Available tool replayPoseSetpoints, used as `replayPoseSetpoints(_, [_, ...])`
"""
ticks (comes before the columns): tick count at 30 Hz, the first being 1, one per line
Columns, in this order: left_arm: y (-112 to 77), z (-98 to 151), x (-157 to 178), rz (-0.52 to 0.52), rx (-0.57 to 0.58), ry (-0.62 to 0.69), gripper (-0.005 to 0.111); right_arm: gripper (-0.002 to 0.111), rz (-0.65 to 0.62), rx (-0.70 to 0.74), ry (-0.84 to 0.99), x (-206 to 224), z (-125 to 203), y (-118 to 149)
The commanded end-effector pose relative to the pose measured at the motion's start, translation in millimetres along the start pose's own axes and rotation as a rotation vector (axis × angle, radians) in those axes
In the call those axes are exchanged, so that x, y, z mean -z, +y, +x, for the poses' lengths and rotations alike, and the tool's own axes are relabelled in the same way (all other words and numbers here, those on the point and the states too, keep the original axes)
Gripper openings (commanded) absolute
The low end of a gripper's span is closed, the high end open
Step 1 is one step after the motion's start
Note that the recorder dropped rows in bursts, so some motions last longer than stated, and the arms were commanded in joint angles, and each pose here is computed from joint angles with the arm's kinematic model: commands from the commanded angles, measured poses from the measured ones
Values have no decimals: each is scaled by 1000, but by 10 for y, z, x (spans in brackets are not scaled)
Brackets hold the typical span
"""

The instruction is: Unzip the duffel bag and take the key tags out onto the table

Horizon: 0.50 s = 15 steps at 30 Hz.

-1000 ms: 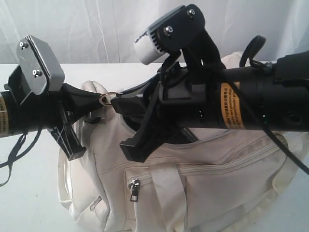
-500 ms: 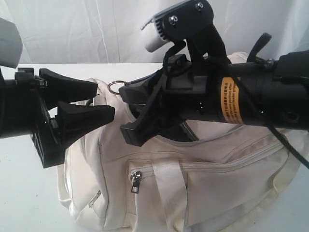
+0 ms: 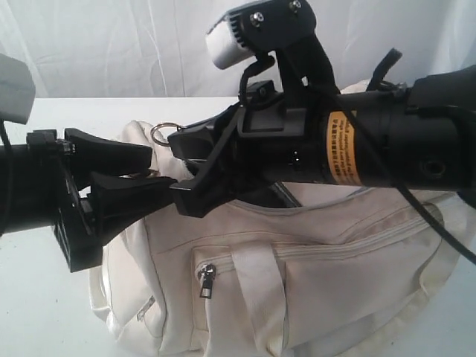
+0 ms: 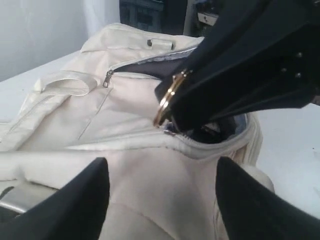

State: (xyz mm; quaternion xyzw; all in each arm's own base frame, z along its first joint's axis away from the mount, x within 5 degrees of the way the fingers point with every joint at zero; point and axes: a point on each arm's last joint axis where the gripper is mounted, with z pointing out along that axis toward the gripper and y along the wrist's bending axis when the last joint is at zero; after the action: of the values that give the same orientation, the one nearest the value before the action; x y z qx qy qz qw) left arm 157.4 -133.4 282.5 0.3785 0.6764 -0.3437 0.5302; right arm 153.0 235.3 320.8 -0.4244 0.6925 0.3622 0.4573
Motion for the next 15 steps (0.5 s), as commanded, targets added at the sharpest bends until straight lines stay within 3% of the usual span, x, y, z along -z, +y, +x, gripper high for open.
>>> replayPoseSetpoints(1, [42, 80, -73, 5, 9, 33, 64, 0, -17, -39, -28, 18, -66, 18])
replayPoseSetpoints(6, [9, 189, -261, 60, 39, 57, 45, 0, -44, -111, -49, 16, -85, 40])
replayPoseSetpoints(12, [-31, 238, -280, 109, -106, 91, 3, 0, -14, -125, 11, -188, 34, -49])
replayPoseSetpoints(15, [-78, 296, -267, 170, -168, 148, 0, 0, 12, -124, 18, -356, -11, -125])
